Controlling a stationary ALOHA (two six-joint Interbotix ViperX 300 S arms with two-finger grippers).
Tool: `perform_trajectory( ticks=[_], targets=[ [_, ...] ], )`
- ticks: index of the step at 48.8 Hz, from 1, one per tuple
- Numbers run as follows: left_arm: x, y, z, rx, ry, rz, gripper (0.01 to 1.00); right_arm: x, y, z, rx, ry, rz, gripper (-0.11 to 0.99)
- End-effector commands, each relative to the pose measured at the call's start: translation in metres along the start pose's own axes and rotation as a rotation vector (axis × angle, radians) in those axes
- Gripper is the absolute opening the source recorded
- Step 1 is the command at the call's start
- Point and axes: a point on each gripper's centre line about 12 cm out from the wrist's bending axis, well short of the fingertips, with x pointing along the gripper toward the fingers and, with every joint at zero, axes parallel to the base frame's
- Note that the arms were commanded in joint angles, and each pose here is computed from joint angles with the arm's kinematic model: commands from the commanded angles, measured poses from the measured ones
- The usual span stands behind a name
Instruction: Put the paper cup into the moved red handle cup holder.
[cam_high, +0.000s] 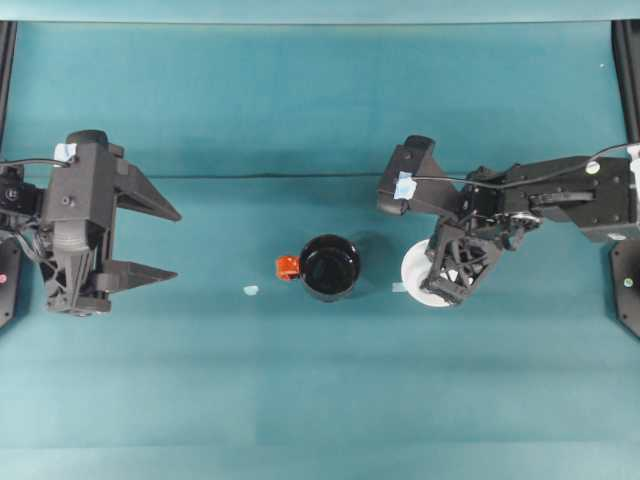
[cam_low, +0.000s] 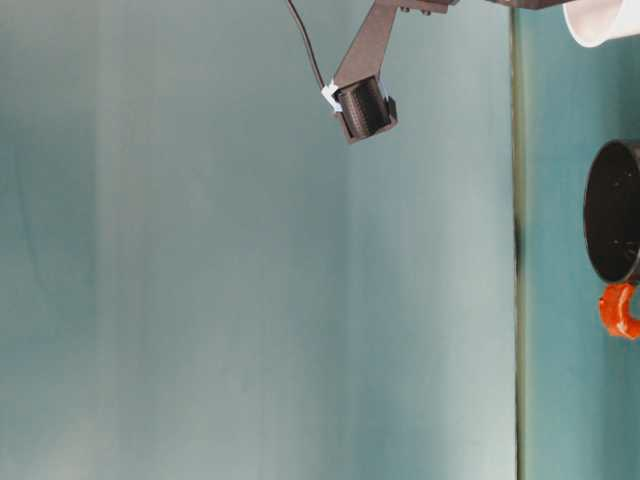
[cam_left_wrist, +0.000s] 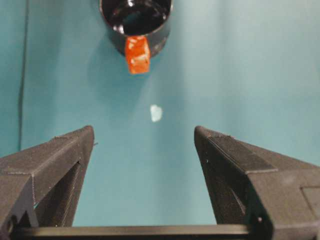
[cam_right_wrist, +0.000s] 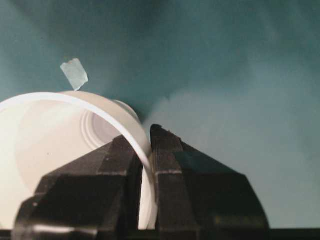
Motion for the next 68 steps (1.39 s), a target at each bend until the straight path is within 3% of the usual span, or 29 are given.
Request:
perform_trajectory(
  ticks=[1, 20, 29, 41, 54, 68],
  targets=[
    [-0.004, -0.0002, 0.006, 0.001, -0.025, -0.001, 0.841, -0.009, 0.0015, 0.007, 0.009, -0.022, 0.008, -0.09],
    [-0.005, -0.0001, 0.008, 0.002, -0.031, 0.0, 0.841, -0.105, -0.0014, 0.041, 0.043, -0.072, 0.019, -0.09],
    [-0.005, 0.0, 0.008, 0.002, -0.031, 0.0, 0.841, -0.138, 0.0046, 0.054, 0.045, -0.086, 0.034, -0.09],
    [-0.005, 0.0, 0.009, 0.002, -0.032, 0.0, 0.839, -0.14, 0.0132, 0.071, 0.046, -0.112, 0.061, -0.09],
    [-0.005, 0.0004, 0.009, 0.001, -0.034, 0.002, 0.841, -0.134, 0.0172, 0.089, 0.048, -0.167, 0.075, -0.09],
    [-0.005, -0.0001, 0.009, 0.001, -0.032, 0.0, 0.841, -0.106, 0.035, 0.114, 0.017, -0.177, 0.086, -0.09]
  ],
)
